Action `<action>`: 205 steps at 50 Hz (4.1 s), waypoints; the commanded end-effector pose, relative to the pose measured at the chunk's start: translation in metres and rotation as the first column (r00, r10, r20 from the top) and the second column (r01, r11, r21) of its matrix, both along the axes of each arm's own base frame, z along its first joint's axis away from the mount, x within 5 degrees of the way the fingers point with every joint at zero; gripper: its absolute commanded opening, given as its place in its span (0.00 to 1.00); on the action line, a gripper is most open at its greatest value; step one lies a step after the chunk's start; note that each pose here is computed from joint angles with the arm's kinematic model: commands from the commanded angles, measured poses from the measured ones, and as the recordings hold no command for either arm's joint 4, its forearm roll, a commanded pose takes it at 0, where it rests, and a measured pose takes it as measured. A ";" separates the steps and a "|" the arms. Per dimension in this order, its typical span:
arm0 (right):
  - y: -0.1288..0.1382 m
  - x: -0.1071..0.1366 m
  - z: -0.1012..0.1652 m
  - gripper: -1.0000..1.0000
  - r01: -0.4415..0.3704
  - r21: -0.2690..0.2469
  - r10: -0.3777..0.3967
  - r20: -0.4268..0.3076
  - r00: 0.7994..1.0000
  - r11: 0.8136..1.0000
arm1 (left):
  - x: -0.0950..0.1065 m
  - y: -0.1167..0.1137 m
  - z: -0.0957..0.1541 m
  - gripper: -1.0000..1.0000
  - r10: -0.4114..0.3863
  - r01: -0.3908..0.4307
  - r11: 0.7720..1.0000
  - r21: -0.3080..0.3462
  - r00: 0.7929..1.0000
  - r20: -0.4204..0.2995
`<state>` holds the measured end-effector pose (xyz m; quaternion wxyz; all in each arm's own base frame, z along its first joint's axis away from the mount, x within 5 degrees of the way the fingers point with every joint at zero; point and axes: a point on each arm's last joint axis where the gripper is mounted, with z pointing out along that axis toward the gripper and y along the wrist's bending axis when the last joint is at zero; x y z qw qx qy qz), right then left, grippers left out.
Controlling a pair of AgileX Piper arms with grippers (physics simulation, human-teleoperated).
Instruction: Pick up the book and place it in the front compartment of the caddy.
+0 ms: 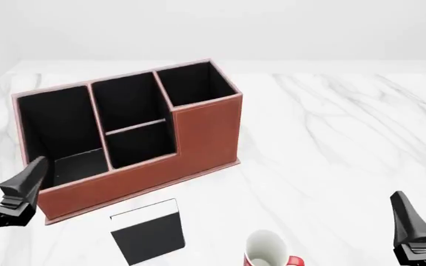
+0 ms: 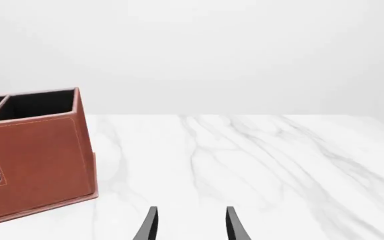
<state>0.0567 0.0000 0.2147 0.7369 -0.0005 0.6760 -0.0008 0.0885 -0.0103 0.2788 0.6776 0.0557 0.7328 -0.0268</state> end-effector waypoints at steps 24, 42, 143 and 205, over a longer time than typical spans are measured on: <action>0.000 0.000 0.000 1.00 0.000 0.000 0.000 0.000 1.000 1.000 | 0.039 -0.039 0.115 1.00 -0.250 0.308 0.933 0.184 0.926 -0.282; 0.000 0.000 0.000 1.00 0.000 0.000 0.000 0.000 1.000 1.000 | 0.070 -0.066 0.114 1.00 -0.291 0.484 0.823 0.298 0.809 -0.511; 0.000 0.000 0.000 1.00 0.000 0.001 0.000 0.000 1.000 1.000 | 0.074 -0.145 0.007 1.00 -0.337 0.772 0.598 0.216 0.487 -0.806; 0.000 0.000 0.000 1.00 0.000 0.000 0.000 0.000 1.000 1.000 | 0.072 -0.166 -0.057 1.00 -0.315 0.784 0.597 0.170 0.423 -0.849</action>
